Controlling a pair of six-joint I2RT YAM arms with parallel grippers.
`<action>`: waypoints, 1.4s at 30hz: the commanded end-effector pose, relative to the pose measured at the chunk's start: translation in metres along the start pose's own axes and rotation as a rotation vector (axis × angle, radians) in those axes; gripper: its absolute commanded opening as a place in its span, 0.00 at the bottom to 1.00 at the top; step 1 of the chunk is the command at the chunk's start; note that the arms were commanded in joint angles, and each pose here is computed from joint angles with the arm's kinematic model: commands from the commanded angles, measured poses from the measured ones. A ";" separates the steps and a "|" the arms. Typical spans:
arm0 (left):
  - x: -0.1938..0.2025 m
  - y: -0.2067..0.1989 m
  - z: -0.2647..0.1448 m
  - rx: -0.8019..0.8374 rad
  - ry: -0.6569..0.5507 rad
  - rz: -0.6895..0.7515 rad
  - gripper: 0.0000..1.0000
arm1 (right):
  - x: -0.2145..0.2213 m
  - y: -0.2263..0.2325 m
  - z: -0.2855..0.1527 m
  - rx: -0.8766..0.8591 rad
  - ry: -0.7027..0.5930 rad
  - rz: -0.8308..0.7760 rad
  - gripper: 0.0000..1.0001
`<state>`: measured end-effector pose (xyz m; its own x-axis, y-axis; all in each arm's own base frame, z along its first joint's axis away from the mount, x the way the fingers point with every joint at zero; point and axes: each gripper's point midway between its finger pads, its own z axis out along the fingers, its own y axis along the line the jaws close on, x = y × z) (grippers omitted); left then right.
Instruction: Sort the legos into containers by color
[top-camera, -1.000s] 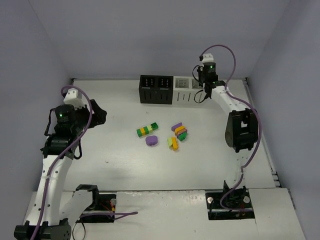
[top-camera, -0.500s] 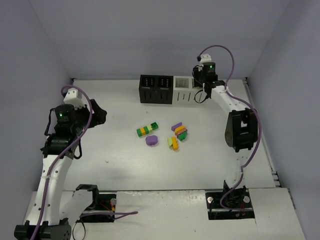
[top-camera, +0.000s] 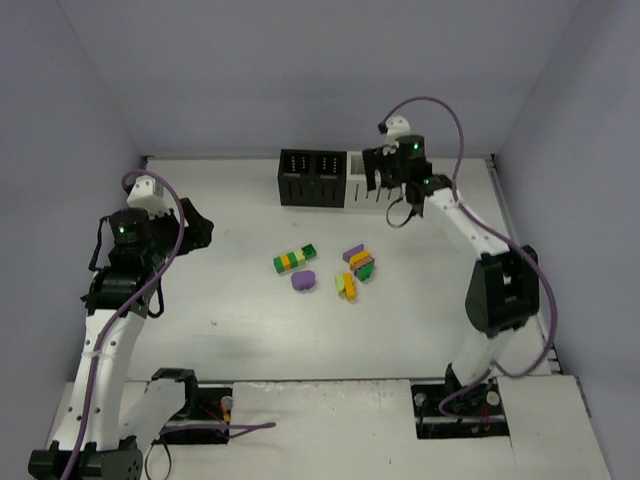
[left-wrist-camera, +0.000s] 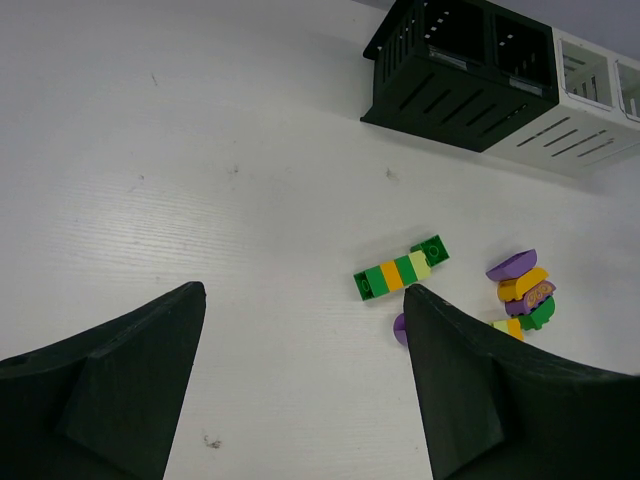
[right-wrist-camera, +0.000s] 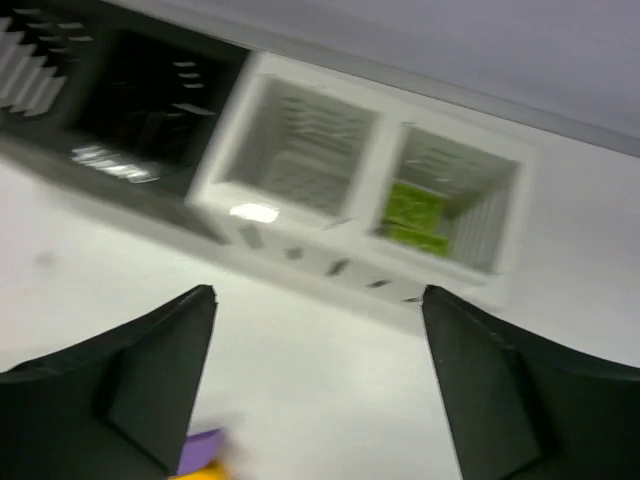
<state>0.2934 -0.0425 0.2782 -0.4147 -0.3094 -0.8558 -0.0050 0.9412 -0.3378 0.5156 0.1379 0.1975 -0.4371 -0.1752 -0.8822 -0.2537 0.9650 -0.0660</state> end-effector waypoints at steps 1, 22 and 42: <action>-0.029 -0.009 -0.007 0.025 -0.091 0.003 0.74 | -0.035 0.065 -0.051 -0.142 -0.128 -0.029 0.84; -0.026 -0.006 -0.003 0.012 -0.077 0.005 0.74 | 0.167 0.274 -0.079 -0.588 0.233 -0.323 1.00; -0.025 -0.007 -0.002 0.018 -0.070 0.002 0.74 | 0.183 0.274 -0.068 -0.578 0.244 -0.349 0.20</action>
<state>0.2945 -0.0416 0.2763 -0.4192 -0.3093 -0.8536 -0.0112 0.9419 -0.3358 0.2939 0.3446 0.0157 -0.4679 -0.6109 -0.6386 -0.8000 0.5998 0.0124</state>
